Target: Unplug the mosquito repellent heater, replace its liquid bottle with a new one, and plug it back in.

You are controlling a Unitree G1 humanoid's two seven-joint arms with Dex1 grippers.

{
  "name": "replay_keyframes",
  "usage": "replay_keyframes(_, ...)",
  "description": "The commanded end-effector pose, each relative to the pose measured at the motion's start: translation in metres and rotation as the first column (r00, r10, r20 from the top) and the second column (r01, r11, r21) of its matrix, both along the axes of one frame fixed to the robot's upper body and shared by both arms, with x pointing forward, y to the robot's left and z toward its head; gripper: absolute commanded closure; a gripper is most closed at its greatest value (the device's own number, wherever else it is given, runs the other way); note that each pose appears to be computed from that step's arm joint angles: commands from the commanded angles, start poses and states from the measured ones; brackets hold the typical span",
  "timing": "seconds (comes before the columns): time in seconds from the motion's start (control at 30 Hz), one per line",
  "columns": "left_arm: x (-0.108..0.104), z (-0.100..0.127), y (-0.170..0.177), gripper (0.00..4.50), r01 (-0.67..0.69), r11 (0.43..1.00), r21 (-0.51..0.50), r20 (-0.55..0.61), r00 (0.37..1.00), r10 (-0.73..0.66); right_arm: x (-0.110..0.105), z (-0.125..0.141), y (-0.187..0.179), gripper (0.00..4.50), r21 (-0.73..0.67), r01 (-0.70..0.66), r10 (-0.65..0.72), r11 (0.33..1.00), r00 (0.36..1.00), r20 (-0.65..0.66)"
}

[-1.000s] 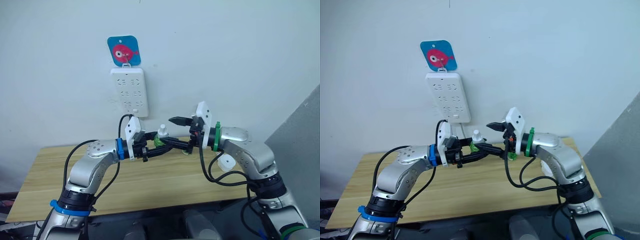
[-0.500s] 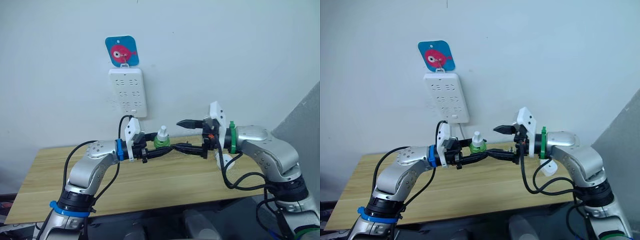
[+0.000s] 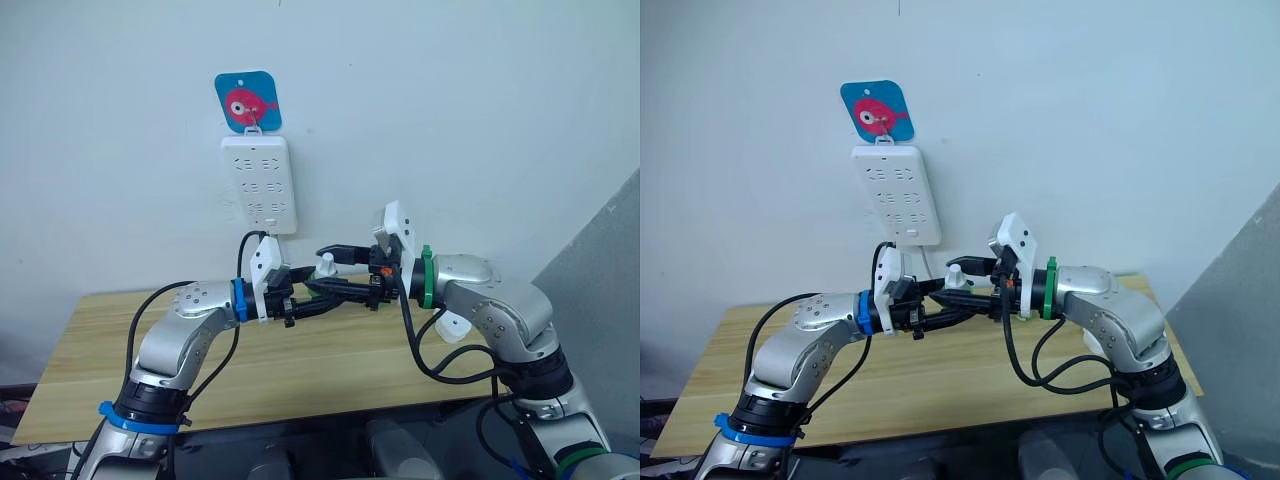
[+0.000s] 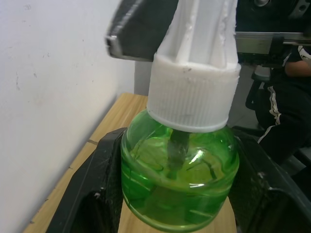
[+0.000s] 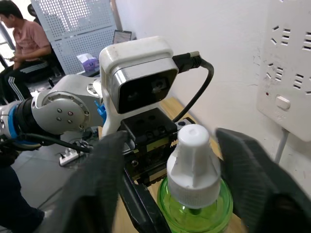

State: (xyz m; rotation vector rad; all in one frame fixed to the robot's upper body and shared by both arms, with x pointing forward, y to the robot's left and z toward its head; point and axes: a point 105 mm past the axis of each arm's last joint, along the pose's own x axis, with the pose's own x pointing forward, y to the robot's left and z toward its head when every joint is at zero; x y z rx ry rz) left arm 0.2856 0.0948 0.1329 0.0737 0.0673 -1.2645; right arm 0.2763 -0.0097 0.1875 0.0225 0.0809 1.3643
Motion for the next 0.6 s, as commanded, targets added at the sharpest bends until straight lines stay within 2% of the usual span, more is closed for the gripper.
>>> replay_keyframes(0.03, -0.005, 0.009, -0.003, 2.09, 0.027, 1.0, 0.0, 0.058, 0.998, -0.027, 0.001, 0.017, -0.002, 2.84, 0.041, -0.011, 0.009, 0.999, 0.999, 0.046)
replay_keyframes(0.17, -0.006, 0.008, -0.003, 2.09, 0.03, 1.0, 0.003, 0.055, 0.998, -0.03, 0.001, 0.02, -0.002, 4.29, 0.049, -0.014, 0.011, 0.999, 0.998, 0.056)
replay_keyframes(0.47, -0.007, 0.003, -0.001, 2.09, 0.025, 1.0, 0.013, 0.04, 0.999, -0.025, -0.001, 0.05, -0.008, 4.29, 0.108, -0.015, -0.002, 0.994, 0.987, 0.158)
replay_keyframes(0.6, -0.003, -0.011, 0.01, 2.09, -0.021, 0.998, 0.058, 0.002, 1.0, 0.021, 0.006, 0.06, -0.025, 4.29, 0.106, 0.08, -0.103, 0.991, 0.968, 0.231)
